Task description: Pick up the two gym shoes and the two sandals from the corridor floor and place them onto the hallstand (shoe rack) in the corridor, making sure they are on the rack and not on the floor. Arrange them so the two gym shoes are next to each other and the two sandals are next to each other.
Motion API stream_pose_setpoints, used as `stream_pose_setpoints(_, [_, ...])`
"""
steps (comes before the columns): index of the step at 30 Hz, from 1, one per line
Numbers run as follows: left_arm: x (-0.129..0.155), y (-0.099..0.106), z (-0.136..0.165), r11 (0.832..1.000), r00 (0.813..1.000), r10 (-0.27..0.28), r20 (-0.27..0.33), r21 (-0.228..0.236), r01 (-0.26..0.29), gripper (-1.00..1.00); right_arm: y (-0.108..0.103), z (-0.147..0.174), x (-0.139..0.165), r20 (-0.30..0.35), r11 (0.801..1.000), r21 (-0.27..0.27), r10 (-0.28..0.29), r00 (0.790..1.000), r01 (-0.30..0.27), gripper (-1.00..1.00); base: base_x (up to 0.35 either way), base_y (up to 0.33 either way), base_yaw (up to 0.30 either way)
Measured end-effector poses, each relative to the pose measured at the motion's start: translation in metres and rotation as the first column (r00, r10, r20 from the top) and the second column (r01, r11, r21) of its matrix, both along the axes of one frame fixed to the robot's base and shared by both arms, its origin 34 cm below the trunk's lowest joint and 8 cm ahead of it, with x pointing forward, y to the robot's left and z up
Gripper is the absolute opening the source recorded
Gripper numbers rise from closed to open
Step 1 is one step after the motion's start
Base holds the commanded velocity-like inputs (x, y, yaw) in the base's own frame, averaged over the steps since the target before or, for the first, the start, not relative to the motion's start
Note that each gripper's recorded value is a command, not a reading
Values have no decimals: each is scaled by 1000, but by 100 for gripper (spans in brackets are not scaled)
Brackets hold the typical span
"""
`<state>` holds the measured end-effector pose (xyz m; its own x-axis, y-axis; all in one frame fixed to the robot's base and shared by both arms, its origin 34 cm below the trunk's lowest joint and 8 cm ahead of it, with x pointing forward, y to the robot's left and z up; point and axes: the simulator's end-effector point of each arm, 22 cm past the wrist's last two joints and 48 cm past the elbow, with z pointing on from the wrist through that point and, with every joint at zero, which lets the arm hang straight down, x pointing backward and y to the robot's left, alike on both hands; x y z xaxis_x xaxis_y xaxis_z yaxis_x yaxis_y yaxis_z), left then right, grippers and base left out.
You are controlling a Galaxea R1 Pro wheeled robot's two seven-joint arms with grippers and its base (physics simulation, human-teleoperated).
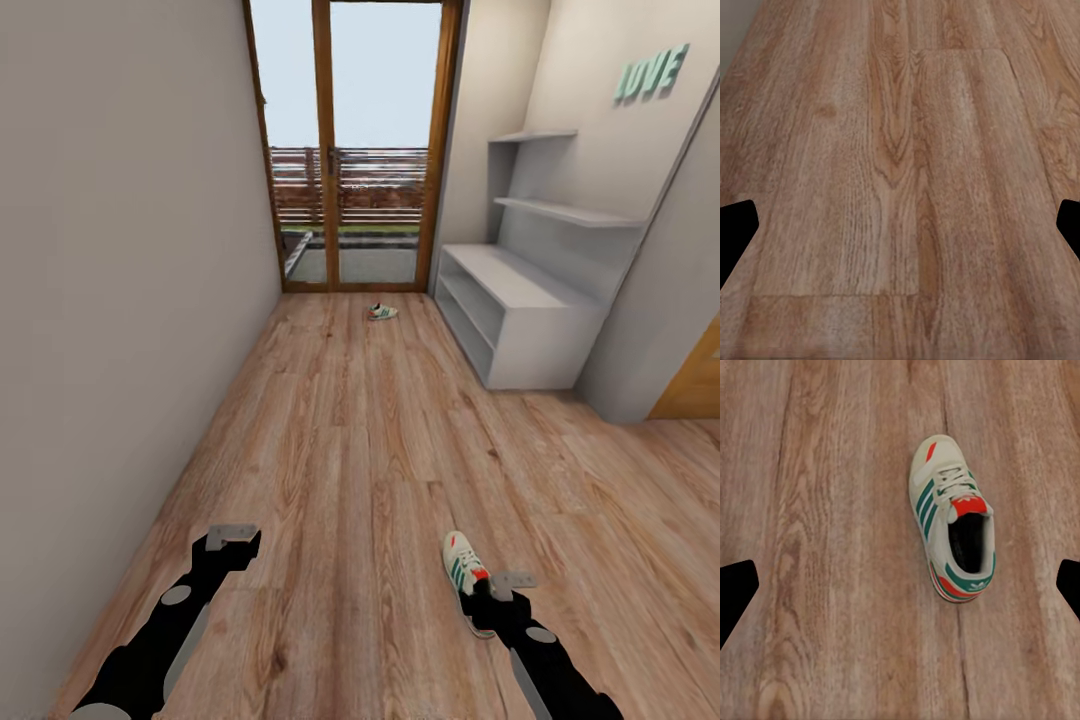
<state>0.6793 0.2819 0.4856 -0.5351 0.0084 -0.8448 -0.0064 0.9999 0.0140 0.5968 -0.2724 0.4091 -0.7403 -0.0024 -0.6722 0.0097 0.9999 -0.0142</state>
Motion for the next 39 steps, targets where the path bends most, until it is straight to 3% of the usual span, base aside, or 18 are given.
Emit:
stream_pose_setpoints(17, [-9, 0, -43, 1000, 1000, -1, -12, -1, 1, 100, -2, -42, -10, -10, 1000, -5, 3, 1000, -3, 100, 0, 0, 37])
stream_pose_setpoints(39, [-20, -1, -92, 1000, 1000, -3, -11, -1, 3, 100, -3, -89, -20, -3, 1000, -9, 3, 1000, -3, 100, 0, 0, -255])
